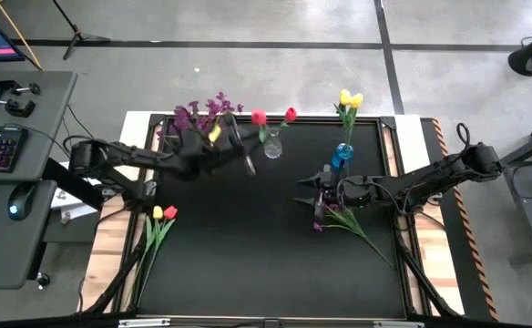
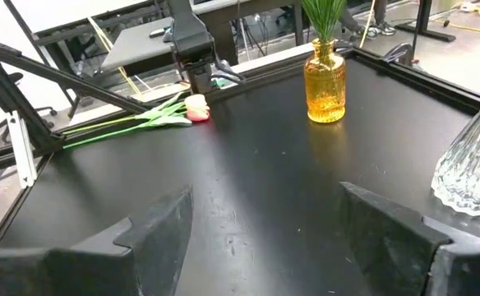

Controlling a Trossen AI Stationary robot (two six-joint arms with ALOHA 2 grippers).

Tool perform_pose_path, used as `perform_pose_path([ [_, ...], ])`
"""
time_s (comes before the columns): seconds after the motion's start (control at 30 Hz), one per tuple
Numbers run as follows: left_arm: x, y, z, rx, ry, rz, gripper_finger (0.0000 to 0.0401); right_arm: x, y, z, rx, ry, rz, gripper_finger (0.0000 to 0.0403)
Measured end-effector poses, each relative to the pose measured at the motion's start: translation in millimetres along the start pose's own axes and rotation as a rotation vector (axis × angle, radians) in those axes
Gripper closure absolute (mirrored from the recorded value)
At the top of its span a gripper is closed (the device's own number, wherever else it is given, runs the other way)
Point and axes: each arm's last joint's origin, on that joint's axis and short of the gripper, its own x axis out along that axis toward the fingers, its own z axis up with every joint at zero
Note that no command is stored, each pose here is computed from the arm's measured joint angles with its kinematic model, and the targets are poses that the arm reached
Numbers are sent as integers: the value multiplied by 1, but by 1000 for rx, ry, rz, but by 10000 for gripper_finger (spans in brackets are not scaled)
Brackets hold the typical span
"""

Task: Sort flowers into vase by color
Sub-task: Put the right red flower into the transparent flower vase

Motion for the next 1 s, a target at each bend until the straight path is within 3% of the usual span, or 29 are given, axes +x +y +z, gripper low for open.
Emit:
perform_pose_path([
  [0.2,12,55,-10,-94,34,92,401,0,-1,0,-7,-9,-28,116],
  [0.43,11,91,-19,-138,66,167,401,0,-1,0,-7,-15,-47,116],
  [0.73,15,90,-59,-164,142,118,401,0,-1,1,2,-17,-52,116],
  [1.0,17,88,-72,-164,131,123,401,0,-2,0,-2,-17,-52,116],
])
